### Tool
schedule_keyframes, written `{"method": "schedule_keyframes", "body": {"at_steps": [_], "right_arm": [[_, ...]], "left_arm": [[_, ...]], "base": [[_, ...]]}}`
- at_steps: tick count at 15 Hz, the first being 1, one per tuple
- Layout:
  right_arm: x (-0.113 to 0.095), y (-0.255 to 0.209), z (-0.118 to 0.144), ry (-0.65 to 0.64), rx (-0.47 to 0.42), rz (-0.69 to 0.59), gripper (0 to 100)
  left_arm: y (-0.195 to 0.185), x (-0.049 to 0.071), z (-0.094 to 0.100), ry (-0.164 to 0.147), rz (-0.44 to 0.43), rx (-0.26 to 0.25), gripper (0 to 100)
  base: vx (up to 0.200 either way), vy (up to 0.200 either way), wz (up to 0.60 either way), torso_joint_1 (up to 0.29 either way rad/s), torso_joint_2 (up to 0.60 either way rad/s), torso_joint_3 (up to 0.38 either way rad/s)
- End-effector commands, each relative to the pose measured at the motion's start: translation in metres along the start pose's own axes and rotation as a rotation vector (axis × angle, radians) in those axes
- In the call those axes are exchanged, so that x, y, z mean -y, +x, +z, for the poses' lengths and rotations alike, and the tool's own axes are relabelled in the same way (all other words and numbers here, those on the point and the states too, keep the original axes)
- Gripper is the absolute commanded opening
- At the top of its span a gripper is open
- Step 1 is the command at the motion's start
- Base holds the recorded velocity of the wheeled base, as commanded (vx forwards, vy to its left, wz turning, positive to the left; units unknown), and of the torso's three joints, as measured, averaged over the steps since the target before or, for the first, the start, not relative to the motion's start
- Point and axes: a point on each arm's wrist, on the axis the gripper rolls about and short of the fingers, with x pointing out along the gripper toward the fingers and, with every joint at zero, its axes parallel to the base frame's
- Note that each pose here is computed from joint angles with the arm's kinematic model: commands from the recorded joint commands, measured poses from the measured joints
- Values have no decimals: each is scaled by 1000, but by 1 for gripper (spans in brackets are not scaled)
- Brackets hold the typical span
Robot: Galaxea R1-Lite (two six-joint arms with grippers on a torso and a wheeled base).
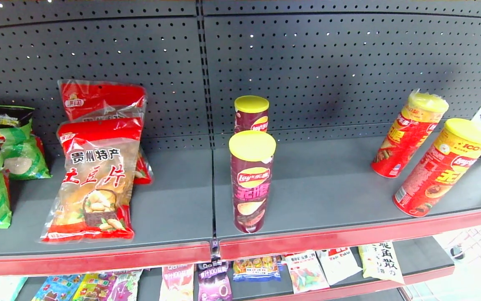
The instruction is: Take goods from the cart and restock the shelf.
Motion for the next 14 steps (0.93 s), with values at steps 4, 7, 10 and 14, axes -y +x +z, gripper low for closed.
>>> {"method": "schedule_keyframes", "body": {"at_steps": [4, 7, 10, 14], "right_arm": [[-3, 21, -10, -14, 266, 68, 100], [-3, 22, -14, 29, 217, 59, 100], [-3, 22, -14, 44, 215, 54, 100], [-3, 22, -14, 55, 215, 48, 100]], "left_arm": [[4, 0, -22, 44, 32, 63, 100], [2, 0, -23, 48, 37, 92, 100], [2, 0, -23, 57, 39, 92, 100], [2, 0, -23, 60, 39, 92, 100]], "base": [[0, 0, 0, 0, 0, 0], [0, 0, 0, 0, 0, 0], [0, 0, 0, 0, 0, 0], [-150, 0, 0, 5, 5, 1]]}}
